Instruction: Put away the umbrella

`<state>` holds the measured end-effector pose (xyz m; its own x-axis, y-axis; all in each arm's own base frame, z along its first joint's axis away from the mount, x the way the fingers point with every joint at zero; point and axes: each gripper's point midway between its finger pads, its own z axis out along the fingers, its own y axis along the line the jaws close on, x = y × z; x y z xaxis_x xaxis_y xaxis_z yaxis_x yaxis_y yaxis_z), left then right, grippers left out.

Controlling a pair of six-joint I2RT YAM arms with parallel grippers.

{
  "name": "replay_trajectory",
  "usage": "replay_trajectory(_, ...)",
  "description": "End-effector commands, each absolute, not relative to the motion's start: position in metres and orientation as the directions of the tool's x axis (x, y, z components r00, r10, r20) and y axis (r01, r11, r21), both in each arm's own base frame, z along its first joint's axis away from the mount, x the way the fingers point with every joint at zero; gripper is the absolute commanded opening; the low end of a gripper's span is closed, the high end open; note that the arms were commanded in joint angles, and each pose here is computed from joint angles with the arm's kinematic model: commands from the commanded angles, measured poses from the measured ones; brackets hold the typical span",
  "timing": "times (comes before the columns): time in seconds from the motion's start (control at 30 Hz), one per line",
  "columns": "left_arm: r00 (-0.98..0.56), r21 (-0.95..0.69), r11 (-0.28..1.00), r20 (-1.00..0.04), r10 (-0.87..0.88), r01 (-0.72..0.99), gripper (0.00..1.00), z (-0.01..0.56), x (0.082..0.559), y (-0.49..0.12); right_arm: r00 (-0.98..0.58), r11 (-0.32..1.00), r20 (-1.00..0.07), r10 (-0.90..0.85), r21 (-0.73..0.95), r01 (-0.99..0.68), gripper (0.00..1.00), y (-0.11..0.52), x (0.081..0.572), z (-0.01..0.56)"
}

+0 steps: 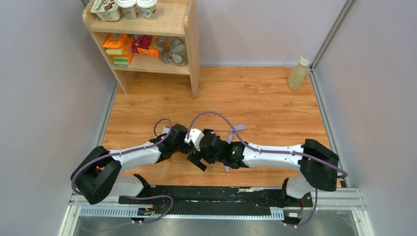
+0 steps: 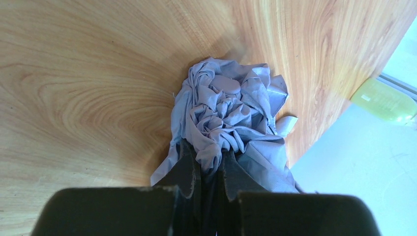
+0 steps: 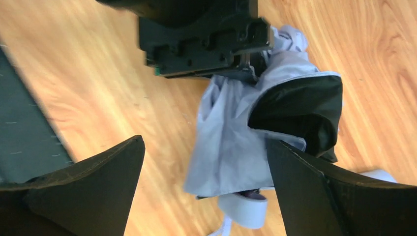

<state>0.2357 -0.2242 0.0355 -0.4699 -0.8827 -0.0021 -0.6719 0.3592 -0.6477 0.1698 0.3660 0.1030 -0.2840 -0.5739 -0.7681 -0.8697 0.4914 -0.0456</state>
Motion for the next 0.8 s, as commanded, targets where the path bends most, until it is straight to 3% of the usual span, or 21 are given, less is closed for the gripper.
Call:
replay_trajectory(0.0,-0.524,-0.322,0.518,-0.077,-0.848,-0.792,0.0,-0.025,0.168,-0.174,-0.14,0.541,-0.75,-0.646,-0.321,-0.778,1.0,0.36,0.209,0.091)
replay_trajectory(0.07,-0.521,-0.317,0.514,-0.069,-0.851,-0.797,0.0,-0.023,0.168,-0.175,-0.14,0.547,-0.716,-0.684,-0.376,-0.748,1.0,0.359,0.214,0.077)
replay_trajectory(0.17,-0.515,-0.307,0.505,-0.053,-0.856,-0.807,0.0,-0.021,0.166,-0.177,-0.192,0.58,-0.664,-0.723,-0.431,-0.691,0.91,0.352,0.222,0.053)
replay_trajectory(0.23,-0.516,-0.312,0.505,-0.051,-0.855,-0.805,0.0,-0.019,0.167,-0.178,-0.236,0.596,-0.647,-0.726,-0.42,-0.684,0.71,0.349,0.22,0.04)
replay_trajectory(0.3,-0.515,-0.316,0.508,-0.068,-0.855,-0.801,0.0,-0.017,0.168,-0.175,-0.278,0.599,-0.632,-0.723,-0.374,-0.708,0.45,0.345,0.211,0.026)
replay_trajectory(0.43,-0.52,-0.355,0.516,-0.091,-0.849,-0.78,0.0,-0.009,0.174,-0.175,-0.41,0.653,-0.635,-0.655,-0.203,-0.729,0.04,0.337,0.186,-0.001)
replay_trajectory(0.5,-0.529,-0.394,0.524,-0.107,-0.842,-0.755,0.0,-0.002,0.181,-0.176,-0.476,0.666,-0.628,-0.615,-0.091,-0.74,0.0,0.332,0.173,-0.014)
replay_trajectory(0.53,-0.536,-0.422,0.532,-0.12,-0.835,-0.734,0.06,0.005,0.184,-0.177,-0.498,0.665,-0.65,-0.574,-0.015,-0.747,0.0,0.339,0.168,-0.015)
replay_trajectory(0.67,-0.523,-0.496,0.535,-0.178,-0.834,-0.684,0.69,0.027,0.193,-0.169,-0.644,0.593,-0.606,-0.467,0.325,-0.736,0.0,0.341,0.148,-0.019)
replay_trajectory(0.7,-0.514,-0.51,0.537,-0.2,-0.834,-0.672,0.79,0.032,0.196,-0.166,-0.683,0.571,-0.582,-0.442,0.404,-0.714,0.0,0.341,0.147,-0.018)
replay_trajectory(0.77,-0.498,-0.563,0.532,-0.23,-0.836,-0.633,0.79,0.049,0.201,-0.163,-0.748,0.54,-0.518,-0.414,0.522,-0.661,0.0,0.337,0.144,-0.018)
